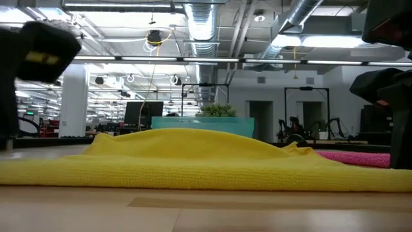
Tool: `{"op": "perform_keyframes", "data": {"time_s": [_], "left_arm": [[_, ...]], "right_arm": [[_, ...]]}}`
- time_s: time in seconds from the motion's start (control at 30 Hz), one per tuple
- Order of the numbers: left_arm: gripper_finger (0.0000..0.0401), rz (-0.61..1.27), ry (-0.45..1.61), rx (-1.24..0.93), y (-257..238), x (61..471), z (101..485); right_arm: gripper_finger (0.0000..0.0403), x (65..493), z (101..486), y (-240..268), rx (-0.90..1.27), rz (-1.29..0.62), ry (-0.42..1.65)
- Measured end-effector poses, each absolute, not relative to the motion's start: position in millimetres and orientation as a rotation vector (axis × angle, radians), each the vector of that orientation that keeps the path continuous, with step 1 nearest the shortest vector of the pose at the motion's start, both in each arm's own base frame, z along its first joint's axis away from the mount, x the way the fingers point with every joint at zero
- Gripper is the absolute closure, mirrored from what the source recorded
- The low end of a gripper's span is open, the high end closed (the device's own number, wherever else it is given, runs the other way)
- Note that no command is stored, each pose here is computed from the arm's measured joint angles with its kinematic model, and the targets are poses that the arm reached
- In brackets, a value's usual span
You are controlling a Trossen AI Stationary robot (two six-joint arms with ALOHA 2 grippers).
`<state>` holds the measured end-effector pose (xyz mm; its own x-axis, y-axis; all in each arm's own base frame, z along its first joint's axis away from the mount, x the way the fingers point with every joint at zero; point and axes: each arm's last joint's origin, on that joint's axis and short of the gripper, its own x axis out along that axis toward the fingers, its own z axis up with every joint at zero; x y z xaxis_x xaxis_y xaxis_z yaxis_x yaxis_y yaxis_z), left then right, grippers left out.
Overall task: Fold microfiber towels
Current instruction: Fold the yellow micro fiber cloth
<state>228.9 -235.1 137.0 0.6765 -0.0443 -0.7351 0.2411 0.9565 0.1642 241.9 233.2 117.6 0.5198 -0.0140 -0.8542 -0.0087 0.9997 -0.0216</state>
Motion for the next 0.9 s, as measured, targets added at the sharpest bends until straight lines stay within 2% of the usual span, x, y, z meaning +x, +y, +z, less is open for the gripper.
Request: {"op": "perform_keyframes", "data": {"time_s": [0.23,0.57,0.9], "left_arm": [[0.0333,-0.149,0.822,0.258,-245,233,154],[0.0333,-0.097,0.801,0.26,-237,216,132],[0.0333,-0.154,0.789,0.238,-236,215,126]], "right_arm": [[0.0254,242,118,233,-0.023,-0.002,1.025],[0.0253,239,118,236,-0.028,0.009,1.025],[0.0256,245,126,242,-0.017,0.023,1.004]]}}
